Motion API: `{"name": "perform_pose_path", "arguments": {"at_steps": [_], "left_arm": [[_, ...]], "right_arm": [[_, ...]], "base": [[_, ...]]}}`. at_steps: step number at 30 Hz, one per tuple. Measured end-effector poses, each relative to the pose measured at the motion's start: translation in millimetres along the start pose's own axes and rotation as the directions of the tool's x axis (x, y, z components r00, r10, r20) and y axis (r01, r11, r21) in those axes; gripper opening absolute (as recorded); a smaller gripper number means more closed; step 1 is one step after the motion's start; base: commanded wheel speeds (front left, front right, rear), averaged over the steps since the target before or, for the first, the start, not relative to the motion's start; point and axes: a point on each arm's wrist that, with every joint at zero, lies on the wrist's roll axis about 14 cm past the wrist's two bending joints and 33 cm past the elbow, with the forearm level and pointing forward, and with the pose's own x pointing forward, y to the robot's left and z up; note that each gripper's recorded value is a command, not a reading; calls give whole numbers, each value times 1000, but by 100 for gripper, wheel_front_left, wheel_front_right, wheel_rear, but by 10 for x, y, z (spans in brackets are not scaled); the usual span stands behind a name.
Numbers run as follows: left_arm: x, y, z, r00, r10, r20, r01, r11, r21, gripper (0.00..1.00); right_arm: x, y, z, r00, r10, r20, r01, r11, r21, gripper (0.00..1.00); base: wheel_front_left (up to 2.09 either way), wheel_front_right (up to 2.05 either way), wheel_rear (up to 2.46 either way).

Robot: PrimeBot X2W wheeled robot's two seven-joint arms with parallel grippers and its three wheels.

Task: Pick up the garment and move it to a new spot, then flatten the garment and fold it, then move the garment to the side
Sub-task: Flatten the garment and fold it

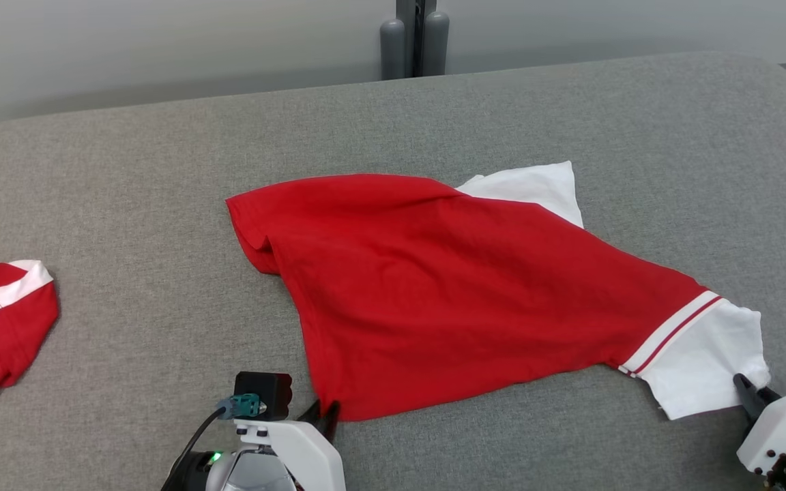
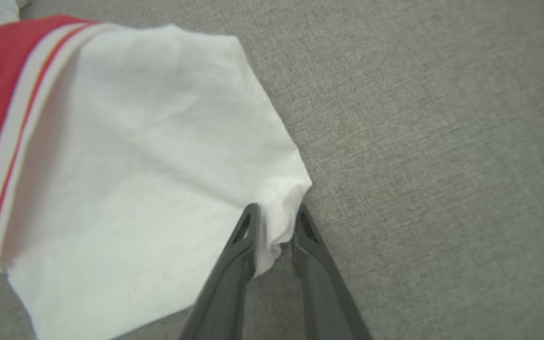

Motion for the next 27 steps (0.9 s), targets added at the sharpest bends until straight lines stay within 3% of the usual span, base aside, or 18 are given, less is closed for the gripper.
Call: {"name": "perform_pose_path", "arguments": {"at_steps": [1,8,14,20,27], "left_arm": [[-1,-6,5,1000,-2,3,2,1000,2,0],[-34,-52,64,999,-23,40,23,1000,4,0],[-164,-65,271,991,-28,134,28,1000,2,0],[-338,-56,679,961,-41,273,37,999,21,0],[-233,134,1432,935,-59,349,-19,976,215,0]], "right_arm": [[-1,8,5,1000,3,5,-3,1000,-1,0],[-27,51,100,997,19,68,-20,1000,0,0],[-134,213,483,966,73,249,-81,997,21,0],[-393,644,1143,851,191,488,-233,972,25,0],[-613,1175,2080,671,300,678,-377,926,-37,0]], "base": [[0,0,0],[0,0,0],[0,0,0],[0,0,0],[0,0,0]]}}
